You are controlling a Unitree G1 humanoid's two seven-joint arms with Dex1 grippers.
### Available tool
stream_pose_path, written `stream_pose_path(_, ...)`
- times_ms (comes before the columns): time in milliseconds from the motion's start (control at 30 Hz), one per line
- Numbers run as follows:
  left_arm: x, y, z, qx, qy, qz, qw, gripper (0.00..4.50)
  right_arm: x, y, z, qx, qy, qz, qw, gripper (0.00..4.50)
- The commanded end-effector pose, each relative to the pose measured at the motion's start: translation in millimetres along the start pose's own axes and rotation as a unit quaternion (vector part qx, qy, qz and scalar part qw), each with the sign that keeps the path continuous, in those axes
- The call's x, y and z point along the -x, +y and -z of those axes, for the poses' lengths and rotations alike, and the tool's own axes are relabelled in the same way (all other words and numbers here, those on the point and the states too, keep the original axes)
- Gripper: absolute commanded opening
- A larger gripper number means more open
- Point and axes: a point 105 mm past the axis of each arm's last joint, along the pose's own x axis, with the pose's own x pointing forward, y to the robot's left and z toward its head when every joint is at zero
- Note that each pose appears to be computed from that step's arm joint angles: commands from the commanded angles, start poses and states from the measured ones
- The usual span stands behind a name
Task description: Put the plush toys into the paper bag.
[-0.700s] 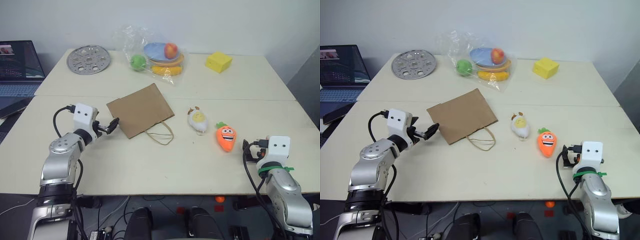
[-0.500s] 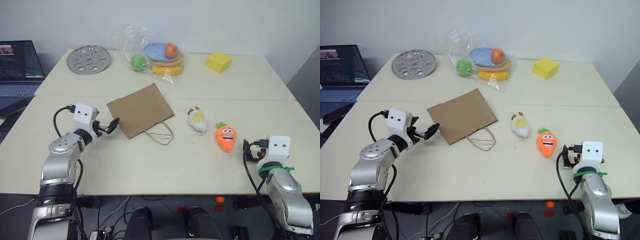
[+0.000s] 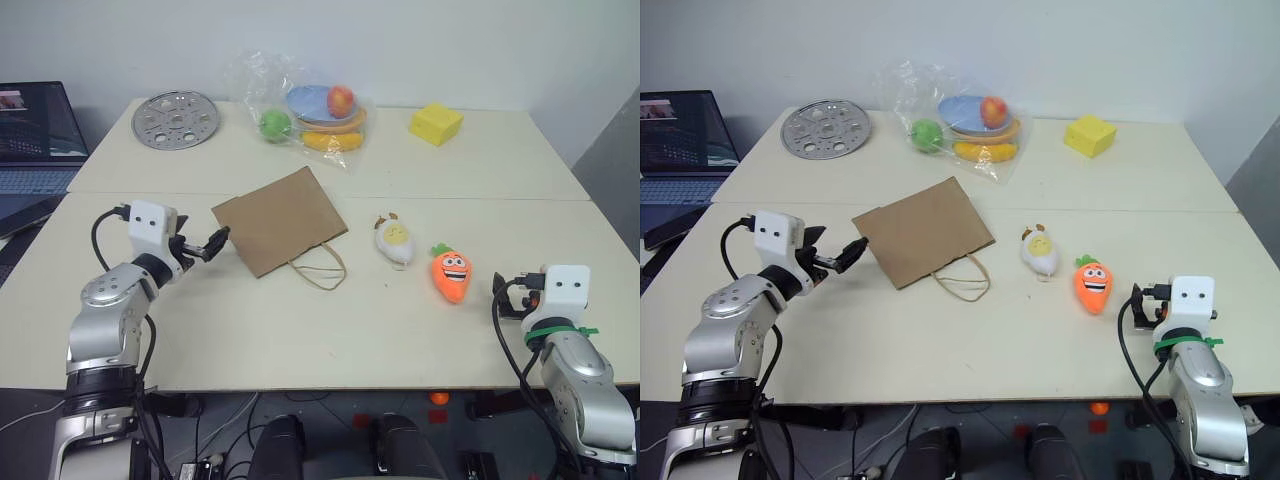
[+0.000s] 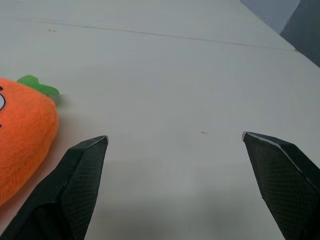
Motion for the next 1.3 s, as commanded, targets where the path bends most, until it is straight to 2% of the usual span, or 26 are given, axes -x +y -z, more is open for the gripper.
stream_pose_path(33, 2.9, 3.0, -22.1, -0.018, -0.038, -0.002, 0.999, 4.49, 0.4, -3.9, -14.2, 0.005, -0.031, 0.007, 0.999, 4.5)
stream_pose_path(133, 3.3, -1.1, -27.4, -0.027, -0.047, 0.011, 0.998, 4.49, -0.9, -4.4, -17.7, 0.007, -0.038, 0.007, 0.999, 4.5)
stream_pose_path(200, 4.6, -7.3, -40.2, -0.08, -0.072, 0.028, 0.994, 4.49, -0.7, -8.2, -28.9, 0.012, -0.065, 0.012, 0.998, 4.5)
stream_pose_path(267, 5.7, -25.5, -49.7, -0.109, -0.086, 0.082, 0.987, 4.49, 0.8, -6.7, -41.7, 0.019, -0.091, -0.001, 0.996, 4.5)
stream_pose_path(367, 8.0, -63.8, -56.8, -0.149, -0.078, 0.202, 0.965, 4.49, 4.8, 15.3, -64.8, 0.019, -0.126, -0.098, 0.987, 4.5)
stream_pose_path(433, 12.1, -92.5, -51.0, -0.195, -0.05, 0.294, 0.934, 4.49, 10.8, 30.2, -77.7, 0.018, -0.133, -0.169, 0.976, 4.5)
stream_pose_path(533, 9.5, -118.3, -48.3, -0.215, -0.039, 0.362, 0.906, 4.49, 32.6, 64.5, -88.1, 0.006, -0.117, -0.311, 0.943, 4.5)
stream_pose_path(600, 6.1, -131.2, -46.9, -0.22, -0.039, 0.388, 0.894, 4.49, 45.9, 78.3, -89.6, 0.007, -0.101, -0.372, 0.923, 4.5)
stream_pose_path(700, -2.6, -155.4, -33.7, -0.267, -0.029, 0.437, 0.859, 4.49, 69.6, 101.3, -88.8, 0.034, -0.069, -0.465, 0.882, 4.5)
stream_pose_path(900, -25.6, -163.6, -25.4, -0.279, -0.029, 0.43, 0.858, 4.49, 75.1, 113.7, -92.1, 0.041, -0.063, -0.476, 0.876, 4.5)
stream_pose_path(1000, -34.1, -172.0, -12.7, -0.3, -0.021, 0.438, 0.847, 4.49, 74.1, 122.6, -94.2, 0.031, -0.077, -0.456, 0.886, 4.5)
stream_pose_path(1100, -41.9, -172.1, -10.2, -0.302, -0.021, 0.432, 0.85, 4.49, 77.7, 127.2, -91.4, 0.016, -0.077, -0.443, 0.893, 4.5)
stream_pose_path(1200, -45.4, -170.1, -9.1, -0.304, -0.021, 0.429, 0.851, 3.94, 82.0, 129.6, -87.7, 0.012, -0.073, -0.439, 0.895, 4.5)
stream_pose_path(1300, -47.4, -167.6, -4.3, -0.303, -0.014, 0.428, 0.852, 3.03, 81.1, 128.4, -84.7, 0.01, -0.071, -0.426, 0.902, 4.5)
